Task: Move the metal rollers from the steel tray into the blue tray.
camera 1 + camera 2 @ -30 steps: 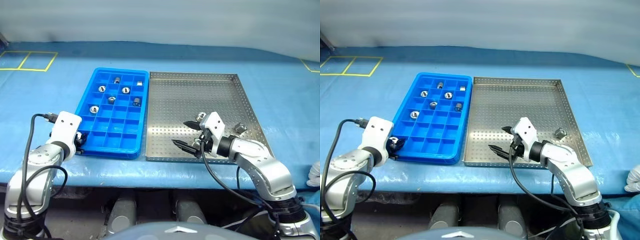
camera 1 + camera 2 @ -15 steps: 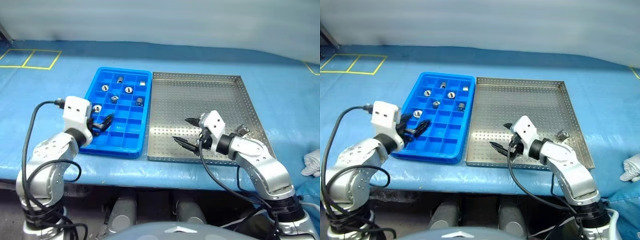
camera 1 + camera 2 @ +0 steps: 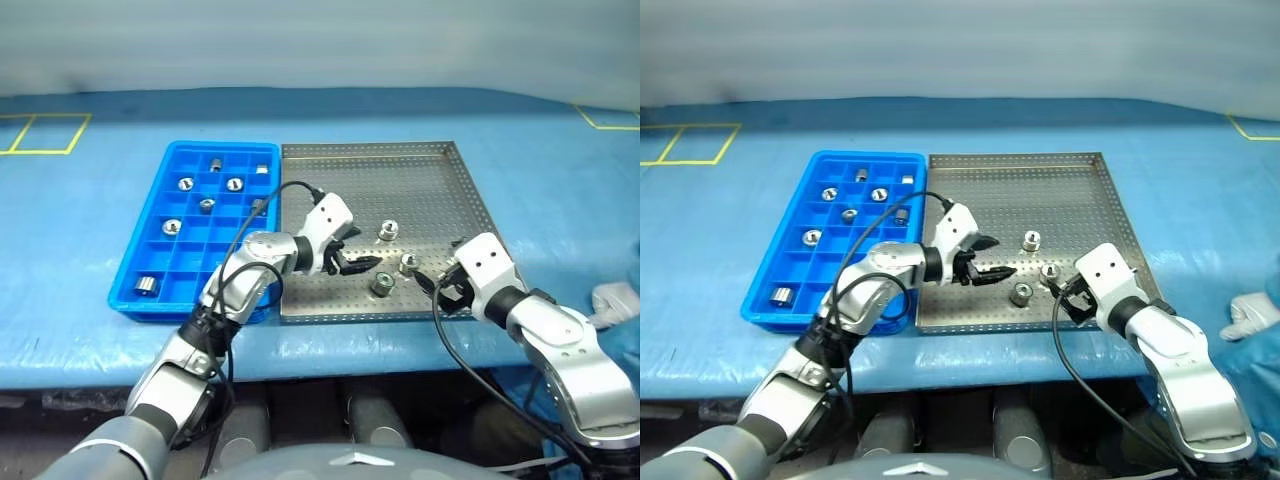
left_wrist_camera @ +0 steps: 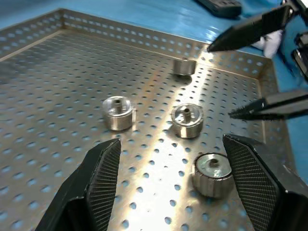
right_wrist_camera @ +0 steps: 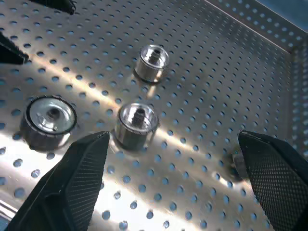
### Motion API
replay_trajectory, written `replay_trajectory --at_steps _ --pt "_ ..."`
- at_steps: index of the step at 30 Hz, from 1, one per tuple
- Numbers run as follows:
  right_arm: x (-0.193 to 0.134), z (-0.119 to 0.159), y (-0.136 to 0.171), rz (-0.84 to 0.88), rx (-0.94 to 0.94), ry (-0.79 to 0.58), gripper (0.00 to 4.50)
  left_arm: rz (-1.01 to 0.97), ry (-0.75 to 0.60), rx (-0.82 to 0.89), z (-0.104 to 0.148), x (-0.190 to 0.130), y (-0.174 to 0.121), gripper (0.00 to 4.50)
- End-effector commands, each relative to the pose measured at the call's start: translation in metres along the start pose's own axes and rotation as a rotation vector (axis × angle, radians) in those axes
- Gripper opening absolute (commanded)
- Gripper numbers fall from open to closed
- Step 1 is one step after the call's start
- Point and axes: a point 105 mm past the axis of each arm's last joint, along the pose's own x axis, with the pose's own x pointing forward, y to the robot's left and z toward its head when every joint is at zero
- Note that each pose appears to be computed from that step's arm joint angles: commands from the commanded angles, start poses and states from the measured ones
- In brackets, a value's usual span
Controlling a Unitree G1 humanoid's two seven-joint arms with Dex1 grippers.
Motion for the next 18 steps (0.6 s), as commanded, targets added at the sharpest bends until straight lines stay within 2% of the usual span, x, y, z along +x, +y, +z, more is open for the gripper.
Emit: replay_trajectory --at_steps 1,8,18 --pt "-0.01 0.014 -0.007 -0.076 -0.017 -0.053 4.5 -0.067 0.006 0.03 0.001 0.012 -0.007 3.66" --pt "-0.013 0.016 -0.009 -0.126 -0.001 -0.064 4.5 -0.005 0.127 0.029 -0.023 0.025 0.004 3.66" --pt "-0.005 0.017 -0.01 -0.12 -0.006 -0.067 4.5 0.102 0.172 0.041 -0.036 -0.003 0.027 3.66"
